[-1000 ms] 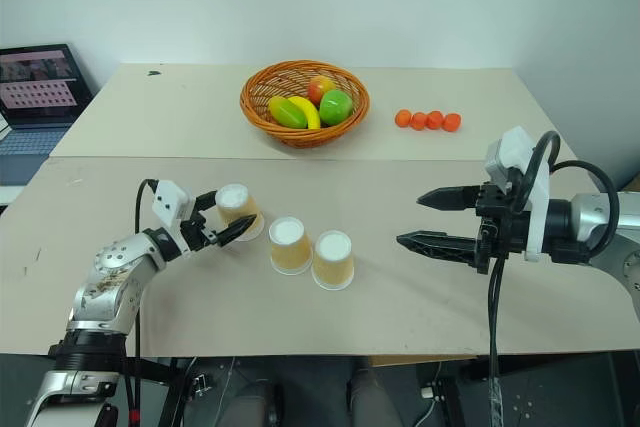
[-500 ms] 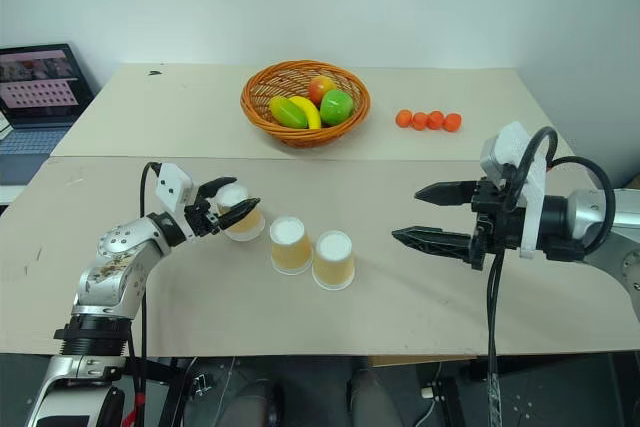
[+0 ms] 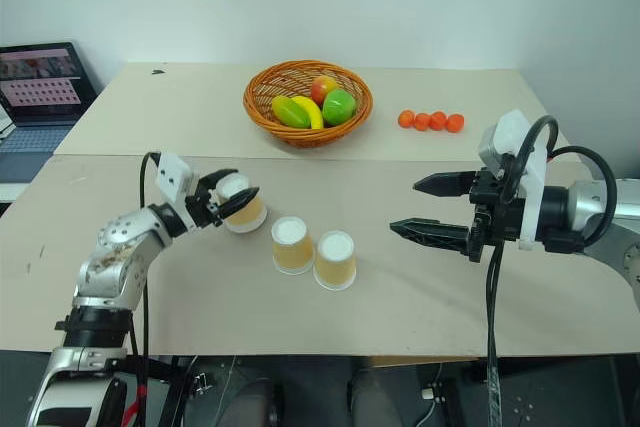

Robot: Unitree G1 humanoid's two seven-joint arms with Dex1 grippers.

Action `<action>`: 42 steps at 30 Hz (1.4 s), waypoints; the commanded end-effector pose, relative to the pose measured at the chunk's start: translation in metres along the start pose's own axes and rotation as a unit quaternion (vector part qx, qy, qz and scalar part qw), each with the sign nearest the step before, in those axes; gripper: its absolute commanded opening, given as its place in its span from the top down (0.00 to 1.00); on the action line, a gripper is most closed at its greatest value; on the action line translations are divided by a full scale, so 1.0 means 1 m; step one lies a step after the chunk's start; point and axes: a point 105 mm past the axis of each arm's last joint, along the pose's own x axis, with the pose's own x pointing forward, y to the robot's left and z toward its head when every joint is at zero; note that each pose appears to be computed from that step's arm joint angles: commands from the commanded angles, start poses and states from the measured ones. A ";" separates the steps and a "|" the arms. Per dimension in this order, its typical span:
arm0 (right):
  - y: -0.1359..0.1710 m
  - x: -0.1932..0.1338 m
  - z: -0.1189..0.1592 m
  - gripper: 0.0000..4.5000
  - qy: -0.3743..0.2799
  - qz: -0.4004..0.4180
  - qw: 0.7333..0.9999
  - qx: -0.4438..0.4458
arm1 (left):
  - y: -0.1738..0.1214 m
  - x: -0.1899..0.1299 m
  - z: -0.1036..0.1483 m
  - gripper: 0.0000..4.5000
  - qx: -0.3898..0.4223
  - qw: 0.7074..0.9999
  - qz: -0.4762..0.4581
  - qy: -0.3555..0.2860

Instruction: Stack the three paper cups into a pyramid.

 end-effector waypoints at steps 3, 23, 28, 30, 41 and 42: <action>0.015 -0.007 0.001 0.00 0.009 0.009 1.000 -0.012 | -0.021 0.013 0.064 0.40 0.013 0.994 -0.094 -0.056; 0.019 -0.018 -0.019 0.00 0.018 -0.067 0.998 0.012 | -0.092 0.032 0.107 0.40 0.028 0.929 -0.368 -0.034; 0.022 -0.021 -0.021 0.00 0.017 -0.084 0.996 0.015 | -0.110 0.038 0.108 0.40 0.017 0.915 -0.401 -0.043; 0.022 -0.022 -0.021 0.00 0.018 -0.089 0.996 0.015 | -0.110 0.038 0.106 0.40 0.020 0.914 -0.403 -0.039; 0.017 -0.028 -0.015 0.00 0.005 -0.126 0.992 0.011 | -0.111 0.033 0.071 0.40 0.058 0.913 -0.403 0.010; 0.016 -0.028 -0.014 0.00 0.005 -0.127 0.992 0.011 | -0.111 0.034 0.068 0.40 0.063 0.914 -0.401 0.013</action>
